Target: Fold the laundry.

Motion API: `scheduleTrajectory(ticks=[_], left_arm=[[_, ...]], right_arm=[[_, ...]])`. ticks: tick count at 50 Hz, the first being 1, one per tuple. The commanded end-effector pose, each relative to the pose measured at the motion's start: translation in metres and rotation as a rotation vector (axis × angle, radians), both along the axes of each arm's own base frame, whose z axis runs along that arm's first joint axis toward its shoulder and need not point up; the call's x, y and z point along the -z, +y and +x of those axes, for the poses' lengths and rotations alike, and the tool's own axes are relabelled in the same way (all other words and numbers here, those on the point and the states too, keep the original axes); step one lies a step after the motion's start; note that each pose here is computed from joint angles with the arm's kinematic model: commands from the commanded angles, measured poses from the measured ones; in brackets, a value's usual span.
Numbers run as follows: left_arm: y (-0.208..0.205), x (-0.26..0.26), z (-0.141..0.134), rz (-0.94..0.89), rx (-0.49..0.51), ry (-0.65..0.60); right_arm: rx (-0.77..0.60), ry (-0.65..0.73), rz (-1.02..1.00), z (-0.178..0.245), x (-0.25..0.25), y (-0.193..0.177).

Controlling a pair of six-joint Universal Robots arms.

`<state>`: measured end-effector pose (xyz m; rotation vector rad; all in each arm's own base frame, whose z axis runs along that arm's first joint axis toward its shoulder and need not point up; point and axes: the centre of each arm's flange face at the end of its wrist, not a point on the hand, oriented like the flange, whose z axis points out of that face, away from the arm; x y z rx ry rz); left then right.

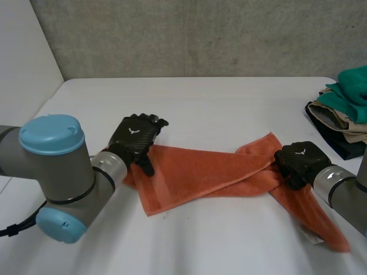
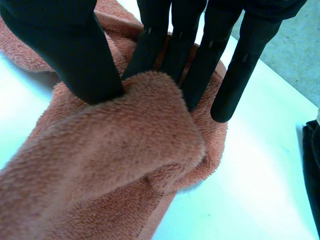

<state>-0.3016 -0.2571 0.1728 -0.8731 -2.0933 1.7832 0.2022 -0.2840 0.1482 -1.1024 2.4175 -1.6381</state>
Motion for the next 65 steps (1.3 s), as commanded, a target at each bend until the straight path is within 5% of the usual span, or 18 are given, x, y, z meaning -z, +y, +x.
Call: scheduleTrajectory(ticks=[1,11,30,59,65], left_arm=[[0.052,0.006,-0.004,0.145,0.088,-0.09],[0.056,0.044,-0.002,0.173,-0.002,-0.215],[0.036,0.06,-0.011,0.104,0.011,-0.249],[-0.02,0.057,-0.03,0.007,0.012,-0.186],[-0.01,0.001,-0.023,-0.004,0.024,-0.098]], right_arm=[[0.004,0.005,0.001,-0.001,0.0,0.001],[-0.026,0.022,0.019,0.005,0.005,0.011],[-0.049,0.04,0.021,0.006,0.008,0.017],[-0.075,0.069,0.016,0.009,0.011,0.021],[-0.063,0.06,-0.033,0.009,-0.004,0.013]])
